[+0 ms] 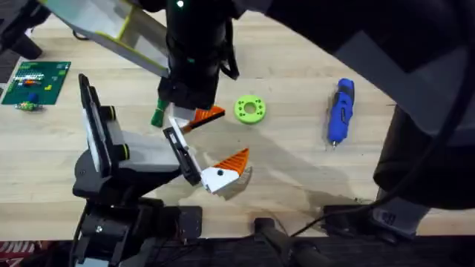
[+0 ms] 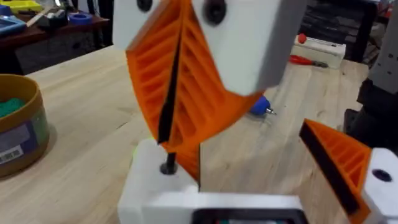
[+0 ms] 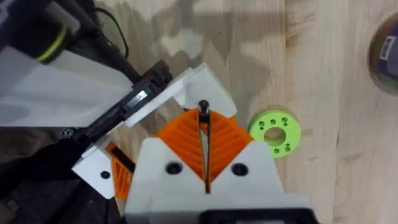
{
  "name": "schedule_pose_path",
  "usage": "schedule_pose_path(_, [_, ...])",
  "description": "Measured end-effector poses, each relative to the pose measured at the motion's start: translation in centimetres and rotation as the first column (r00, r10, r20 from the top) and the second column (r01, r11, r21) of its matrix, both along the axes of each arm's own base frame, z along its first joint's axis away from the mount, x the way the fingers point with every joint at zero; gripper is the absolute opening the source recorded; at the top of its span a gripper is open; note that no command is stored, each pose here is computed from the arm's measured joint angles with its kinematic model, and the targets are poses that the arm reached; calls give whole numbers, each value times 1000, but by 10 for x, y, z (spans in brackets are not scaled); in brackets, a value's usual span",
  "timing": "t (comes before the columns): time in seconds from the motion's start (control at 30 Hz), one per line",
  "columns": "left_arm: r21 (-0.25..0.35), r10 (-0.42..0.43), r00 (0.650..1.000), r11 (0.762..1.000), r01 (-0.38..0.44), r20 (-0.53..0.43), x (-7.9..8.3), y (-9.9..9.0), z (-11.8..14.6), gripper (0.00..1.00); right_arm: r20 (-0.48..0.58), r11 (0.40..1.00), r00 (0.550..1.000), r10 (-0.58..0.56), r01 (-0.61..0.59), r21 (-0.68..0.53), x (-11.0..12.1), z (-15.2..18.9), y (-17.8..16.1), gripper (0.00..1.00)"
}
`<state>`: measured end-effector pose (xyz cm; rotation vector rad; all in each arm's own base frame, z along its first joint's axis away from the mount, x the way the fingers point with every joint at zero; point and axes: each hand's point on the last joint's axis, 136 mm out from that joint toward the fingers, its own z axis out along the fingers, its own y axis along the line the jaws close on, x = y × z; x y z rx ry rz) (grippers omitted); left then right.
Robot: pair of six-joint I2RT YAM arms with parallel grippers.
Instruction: Pick up the gripper from the table and insert it into the empty holder that is missing its gripper. Then pick up a screw, insert it into the mounting hole, and use the screwdriver to tighten it. Finally, clean up the table by picking up the vegetable and placing it into the bucket.
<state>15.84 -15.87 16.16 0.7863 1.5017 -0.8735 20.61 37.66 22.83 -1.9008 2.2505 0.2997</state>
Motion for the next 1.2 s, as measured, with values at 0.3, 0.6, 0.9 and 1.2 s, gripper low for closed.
schedule_pose_path(0.3, [-1,0,1000,1000,0,-2,0,0,0,987,-16,1000,1000,0,0,-25,2,-12,3,4])
schedule_pose_path(0.6, [-2,0,1000,1000,0,-3,0,0,0,987,-19,1000,1000,-3,2,-29,2,-14,3,4])
schedule_pose_path(0.9, [-2,0,1000,1000,0,-3,0,0,0,987,-19,1000,1000,-3,3,-29,2,-14,3,4])
schedule_pose_path(1.2, [-2,0,1000,1000,0,-3,0,0,0,986,-19,1000,1000,-3,3,-29,2,-14,3,4])
